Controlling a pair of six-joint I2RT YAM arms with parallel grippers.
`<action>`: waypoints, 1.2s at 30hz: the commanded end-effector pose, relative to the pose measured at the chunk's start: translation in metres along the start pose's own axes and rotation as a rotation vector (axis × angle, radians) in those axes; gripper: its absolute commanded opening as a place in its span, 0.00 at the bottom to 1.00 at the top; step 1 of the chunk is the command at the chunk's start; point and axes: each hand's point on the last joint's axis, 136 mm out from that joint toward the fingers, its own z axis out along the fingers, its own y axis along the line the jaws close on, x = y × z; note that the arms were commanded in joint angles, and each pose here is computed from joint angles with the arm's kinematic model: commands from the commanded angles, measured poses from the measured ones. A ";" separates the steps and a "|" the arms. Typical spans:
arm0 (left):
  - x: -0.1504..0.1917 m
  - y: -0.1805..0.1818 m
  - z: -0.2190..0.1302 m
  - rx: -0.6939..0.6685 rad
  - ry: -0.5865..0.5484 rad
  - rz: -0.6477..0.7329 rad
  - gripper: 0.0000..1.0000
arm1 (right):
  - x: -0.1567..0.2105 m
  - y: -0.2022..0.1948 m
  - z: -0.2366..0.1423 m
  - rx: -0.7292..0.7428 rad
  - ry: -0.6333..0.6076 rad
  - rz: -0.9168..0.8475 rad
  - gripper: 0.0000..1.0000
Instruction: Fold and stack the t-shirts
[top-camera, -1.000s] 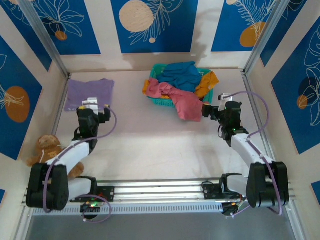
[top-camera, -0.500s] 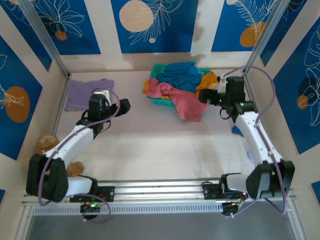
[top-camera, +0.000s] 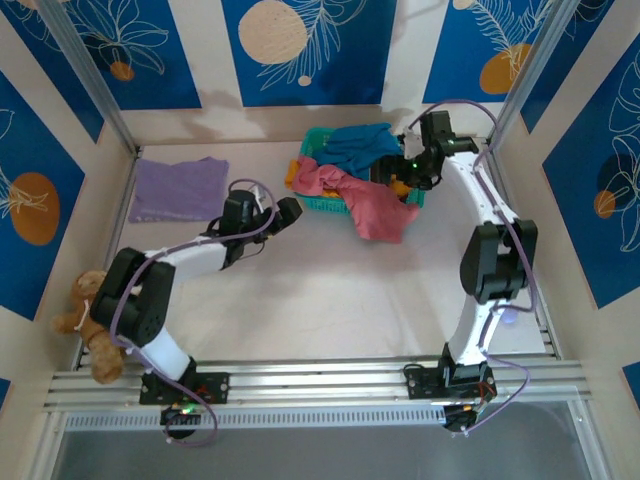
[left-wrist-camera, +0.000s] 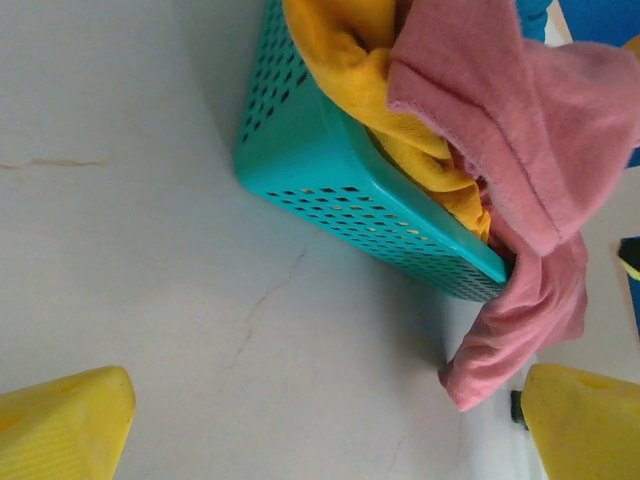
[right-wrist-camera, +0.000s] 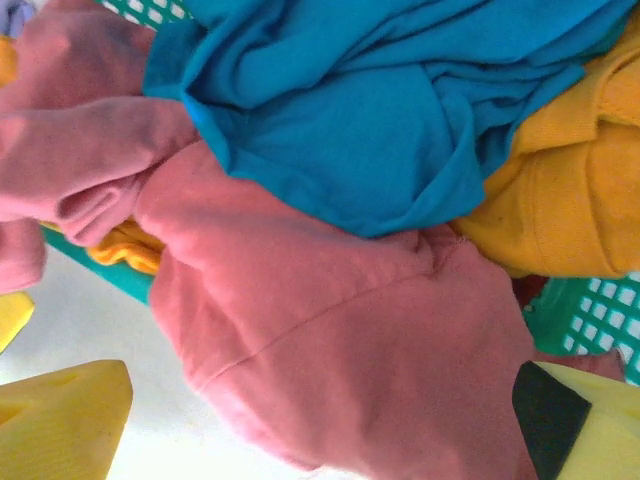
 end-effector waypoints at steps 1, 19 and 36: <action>-0.008 -0.046 0.014 0.135 0.000 0.013 0.99 | 0.006 -0.003 0.014 -0.012 0.112 0.021 0.99; -0.028 -0.104 0.113 0.354 0.037 -0.078 0.99 | 0.077 -0.063 0.015 0.081 0.305 0.348 0.99; -0.018 -0.188 0.190 0.502 0.141 -0.054 0.99 | 0.099 -0.028 -0.002 -0.046 0.215 0.407 0.99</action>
